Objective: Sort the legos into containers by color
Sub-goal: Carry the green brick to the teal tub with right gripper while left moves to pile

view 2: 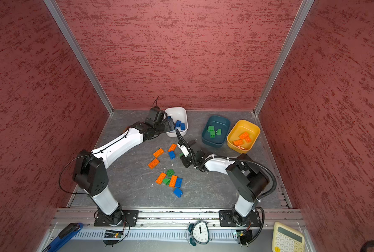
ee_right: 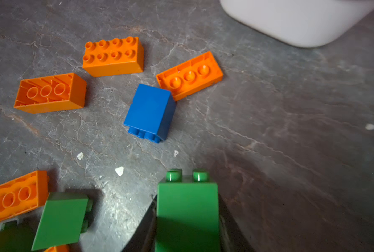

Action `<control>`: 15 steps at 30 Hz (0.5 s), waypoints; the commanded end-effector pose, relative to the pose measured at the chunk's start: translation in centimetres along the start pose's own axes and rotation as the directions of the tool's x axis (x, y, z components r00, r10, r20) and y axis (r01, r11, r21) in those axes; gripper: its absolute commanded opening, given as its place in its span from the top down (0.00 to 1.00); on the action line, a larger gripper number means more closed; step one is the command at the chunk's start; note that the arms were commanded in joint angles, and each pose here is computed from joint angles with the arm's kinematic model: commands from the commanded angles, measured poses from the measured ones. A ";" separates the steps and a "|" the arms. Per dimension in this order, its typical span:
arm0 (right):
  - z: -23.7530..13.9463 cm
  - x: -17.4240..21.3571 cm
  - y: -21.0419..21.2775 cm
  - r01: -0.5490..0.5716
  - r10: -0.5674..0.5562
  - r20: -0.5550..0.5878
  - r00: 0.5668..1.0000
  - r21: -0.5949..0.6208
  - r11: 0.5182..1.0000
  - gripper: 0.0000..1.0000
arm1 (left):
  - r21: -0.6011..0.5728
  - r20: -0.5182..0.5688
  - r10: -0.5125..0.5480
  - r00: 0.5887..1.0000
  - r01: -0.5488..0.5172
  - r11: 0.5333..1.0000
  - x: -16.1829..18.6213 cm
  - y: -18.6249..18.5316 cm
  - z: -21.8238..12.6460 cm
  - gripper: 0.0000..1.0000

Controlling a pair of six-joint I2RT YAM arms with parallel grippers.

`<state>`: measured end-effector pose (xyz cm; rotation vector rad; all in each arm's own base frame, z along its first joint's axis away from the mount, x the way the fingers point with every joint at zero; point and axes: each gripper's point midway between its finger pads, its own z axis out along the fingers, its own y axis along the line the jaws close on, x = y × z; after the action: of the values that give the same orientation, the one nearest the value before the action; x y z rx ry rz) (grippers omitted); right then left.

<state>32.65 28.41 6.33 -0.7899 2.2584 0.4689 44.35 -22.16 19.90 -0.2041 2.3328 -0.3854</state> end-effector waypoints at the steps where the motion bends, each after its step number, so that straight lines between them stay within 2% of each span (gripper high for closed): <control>1: -2.3 -2.3 -2.6 -0.012 0.006 0.096 0.995 0.065 0.998 0.73 | -0.032 -0.014 0.049 0.999 -0.049 0.998 0.6 -0.3 0.4 0.01; 7: -6.0 -4.4 -8.5 -0.156 0.128 0.215 0.968 0.120 0.980 0.74 | -0.034 -0.043 0.068 0.997 -0.069 0.997 2.2 -1.0 0.7 0.01; 15: -9.4 -5.5 -17.2 -0.351 0.270 0.322 0.907 0.226 0.909 0.74 | -0.059 -0.103 0.074 0.992 -0.080 0.995 5.4 0.1 0.3 0.01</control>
<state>40.63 14.03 12.64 -0.2594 2.1803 0.3546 42.01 -24.23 16.79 -0.1176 2.4191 -0.3243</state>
